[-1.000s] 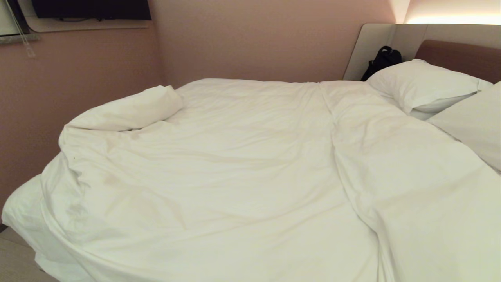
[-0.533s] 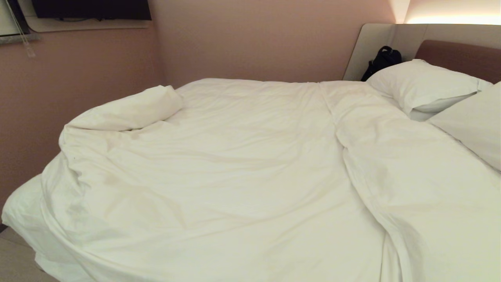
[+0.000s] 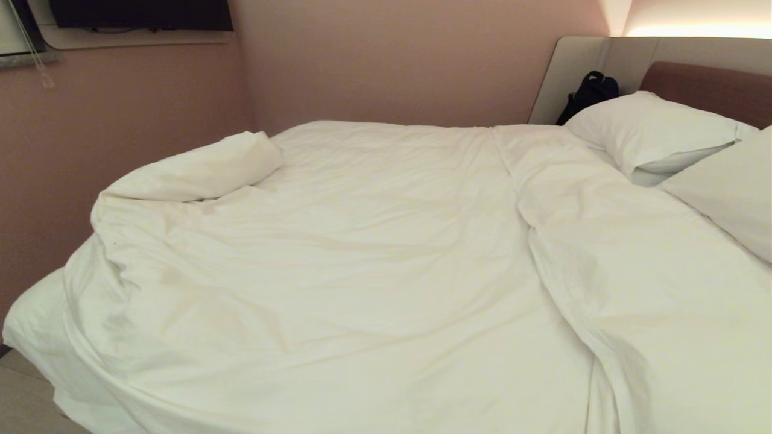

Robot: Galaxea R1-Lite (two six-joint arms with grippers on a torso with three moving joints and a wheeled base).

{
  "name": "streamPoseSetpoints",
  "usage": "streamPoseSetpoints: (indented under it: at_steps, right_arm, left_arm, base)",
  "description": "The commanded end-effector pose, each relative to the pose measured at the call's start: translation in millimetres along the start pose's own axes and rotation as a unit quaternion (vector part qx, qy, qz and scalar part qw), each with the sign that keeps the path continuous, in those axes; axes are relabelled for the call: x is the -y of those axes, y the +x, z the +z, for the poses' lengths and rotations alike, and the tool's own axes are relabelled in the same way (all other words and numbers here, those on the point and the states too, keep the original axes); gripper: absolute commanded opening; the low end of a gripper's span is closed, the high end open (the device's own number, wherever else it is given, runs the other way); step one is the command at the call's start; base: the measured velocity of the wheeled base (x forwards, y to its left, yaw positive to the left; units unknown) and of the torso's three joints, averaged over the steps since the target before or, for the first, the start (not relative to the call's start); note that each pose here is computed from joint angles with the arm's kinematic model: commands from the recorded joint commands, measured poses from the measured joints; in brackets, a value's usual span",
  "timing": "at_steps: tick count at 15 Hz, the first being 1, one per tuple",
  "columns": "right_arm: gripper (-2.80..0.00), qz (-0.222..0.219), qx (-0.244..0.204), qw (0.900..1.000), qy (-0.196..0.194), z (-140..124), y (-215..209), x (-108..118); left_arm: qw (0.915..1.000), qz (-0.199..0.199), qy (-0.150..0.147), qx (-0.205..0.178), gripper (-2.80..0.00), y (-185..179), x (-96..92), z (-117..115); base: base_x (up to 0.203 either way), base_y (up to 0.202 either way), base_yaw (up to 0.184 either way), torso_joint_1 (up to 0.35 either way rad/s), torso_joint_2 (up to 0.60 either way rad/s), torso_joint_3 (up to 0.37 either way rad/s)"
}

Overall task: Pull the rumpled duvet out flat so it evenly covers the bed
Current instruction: Flatten the corners of the folded blanket

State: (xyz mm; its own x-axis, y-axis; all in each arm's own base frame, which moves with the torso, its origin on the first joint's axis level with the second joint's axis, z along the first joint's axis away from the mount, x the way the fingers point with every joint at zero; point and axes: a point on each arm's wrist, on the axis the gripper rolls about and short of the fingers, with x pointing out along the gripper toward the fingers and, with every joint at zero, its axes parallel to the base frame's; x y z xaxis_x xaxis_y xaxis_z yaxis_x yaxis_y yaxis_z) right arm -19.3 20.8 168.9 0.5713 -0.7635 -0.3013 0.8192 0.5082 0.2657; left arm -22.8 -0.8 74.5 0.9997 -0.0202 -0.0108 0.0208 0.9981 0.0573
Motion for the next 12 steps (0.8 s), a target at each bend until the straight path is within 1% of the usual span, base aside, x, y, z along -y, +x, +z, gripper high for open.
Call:
streamPoseSetpoints:
  at_steps: [1,3,5,6,8,9,11,12]
  right_arm:
    - [0.0,0.034,-0.1,0.994,0.024,28,49,-15]
    - [0.0,0.037,-0.158,0.986,0.034,43,94,-23]
    - [0.0,0.04,-0.197,0.979,0.043,54,138,-30]
    - [-2.8,0.042,-0.208,0.976,0.046,59,157,-33]
    - [-2.8,0.052,-0.213,0.974,0.051,70,185,-38]
    - [-2.8,0.064,-0.217,0.973,0.055,75,195,-41]
    - [-2.8,0.091,-0.235,0.966,0.064,80,214,-44]
    - [-2.8,0.093,-0.244,0.963,0.067,80,223,-45]
  left_arm:
    - [1.0,0.0,0.0,0.0,-2.8,0,0.0,0]
    - [1.0,0.0,0.0,0.001,-2.8,0,0.0,0]
    - [1.0,0.0,0.0,0.0,-2.8,0,0.0,0]
    - [1.0,0.0,0.0,0.0,-2.8,0,0.0,0]
    - [1.0,0.0,0.0,0.0,-2.8,0,0.0,0]
    - [1.0,0.0,0.0,0.0,-2.8,0,0.0,0]
    - [1.0,0.0,0.0,0.0,-2.8,0,0.0,0]
    - [1.0,0.0,0.0,0.0,-2.8,0,0.0,0]
  base:
    - [0.0,0.0,0.0,0.0,0.0,0.0]
    - [0.0,0.0,0.0,0.0,0.0,0.0]
    - [0.0,0.0,0.0,0.0,0.0,0.0]
    - [0.0,0.0,0.0,0.0,0.0,0.0]
    - [0.0,0.0,0.0,0.0,0.0,0.0]
    - [0.0,0.0,0.0,0.0,0.0,0.0]
    - [0.0,0.0,0.0,0.0,0.0,0.0]
    - [0.0,0.0,0.0,0.0,0.0,0.0]
